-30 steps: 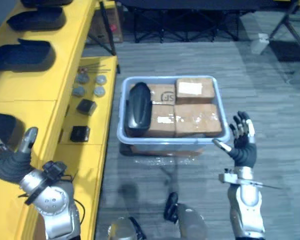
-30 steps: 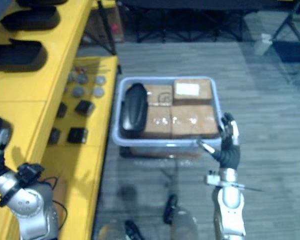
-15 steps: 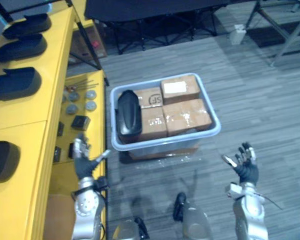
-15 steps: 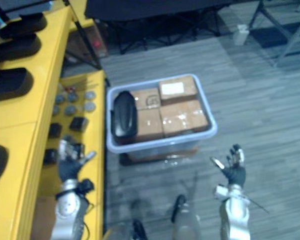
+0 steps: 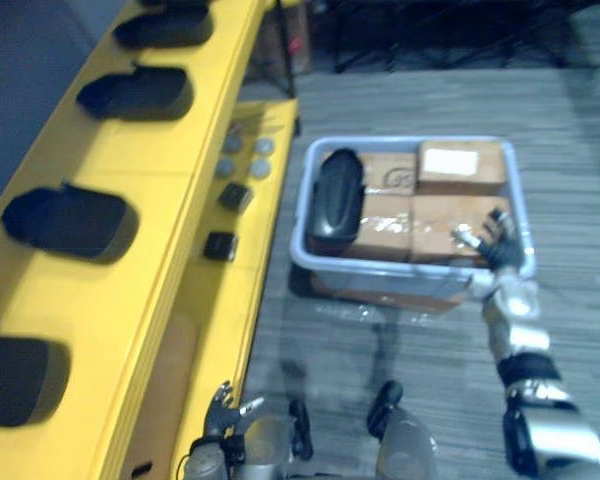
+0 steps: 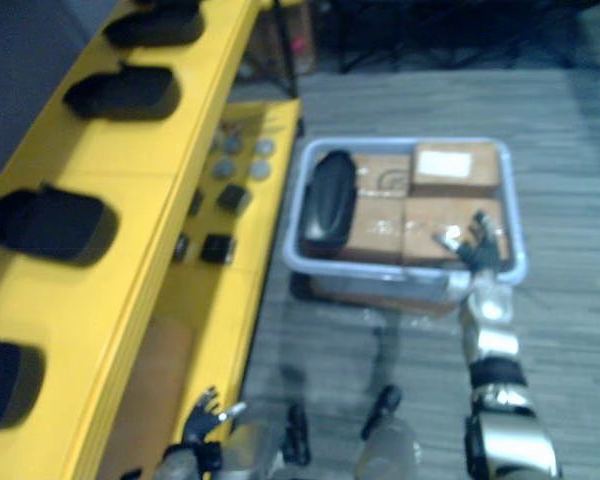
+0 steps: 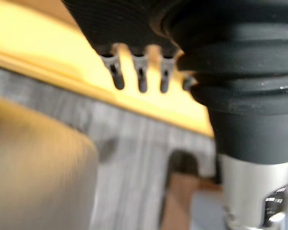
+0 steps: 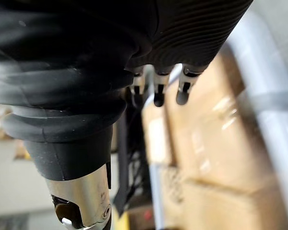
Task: Walk over and take plastic housings, then place them on the shelf
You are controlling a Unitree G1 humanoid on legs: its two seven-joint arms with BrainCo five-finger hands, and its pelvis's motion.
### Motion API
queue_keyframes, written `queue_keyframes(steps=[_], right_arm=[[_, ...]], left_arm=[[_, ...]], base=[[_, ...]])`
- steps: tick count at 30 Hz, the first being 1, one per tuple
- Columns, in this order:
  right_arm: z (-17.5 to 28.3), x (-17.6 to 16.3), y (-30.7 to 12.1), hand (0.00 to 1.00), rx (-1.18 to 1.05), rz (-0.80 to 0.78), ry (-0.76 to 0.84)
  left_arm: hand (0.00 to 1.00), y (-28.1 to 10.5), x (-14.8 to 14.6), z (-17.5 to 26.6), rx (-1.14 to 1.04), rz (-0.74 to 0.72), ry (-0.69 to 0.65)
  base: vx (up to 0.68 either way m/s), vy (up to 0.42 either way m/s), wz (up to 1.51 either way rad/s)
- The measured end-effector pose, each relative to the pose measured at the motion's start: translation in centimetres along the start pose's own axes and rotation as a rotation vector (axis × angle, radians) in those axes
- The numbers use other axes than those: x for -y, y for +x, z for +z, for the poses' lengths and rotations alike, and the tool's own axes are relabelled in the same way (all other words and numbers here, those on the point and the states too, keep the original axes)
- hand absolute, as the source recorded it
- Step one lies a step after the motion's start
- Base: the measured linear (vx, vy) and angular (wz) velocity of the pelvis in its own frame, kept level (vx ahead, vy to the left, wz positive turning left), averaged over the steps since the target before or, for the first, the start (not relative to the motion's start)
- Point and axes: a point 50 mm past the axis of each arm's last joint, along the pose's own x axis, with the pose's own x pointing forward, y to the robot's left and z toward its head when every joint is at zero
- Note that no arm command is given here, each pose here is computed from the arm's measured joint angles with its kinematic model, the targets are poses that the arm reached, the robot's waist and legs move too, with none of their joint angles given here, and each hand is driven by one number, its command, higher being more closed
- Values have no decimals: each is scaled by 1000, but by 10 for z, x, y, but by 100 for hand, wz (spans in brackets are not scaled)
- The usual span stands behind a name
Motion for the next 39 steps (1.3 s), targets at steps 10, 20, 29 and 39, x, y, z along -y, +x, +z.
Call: queue_keyframes(steps=[10,20,29,39], right_arm=[[74,9,37,0,76,-166,-105],[100,21,46,0,14,-315,-206],[108,50,44,0,-52,-430,-277],[113,85,38,0,-137,-505,-390]], left_arm=[[0,-6,-8,-37,-132,-8,-5],[0,-9,2,-44,-175,-66,-75],[0,-12,11,-52,-225,-122,-100],[0,-15,23,-56,-249,-180,-166]], base=[[-18,58,19],[-36,24,13],[-13,17,12],[26,25,7]])
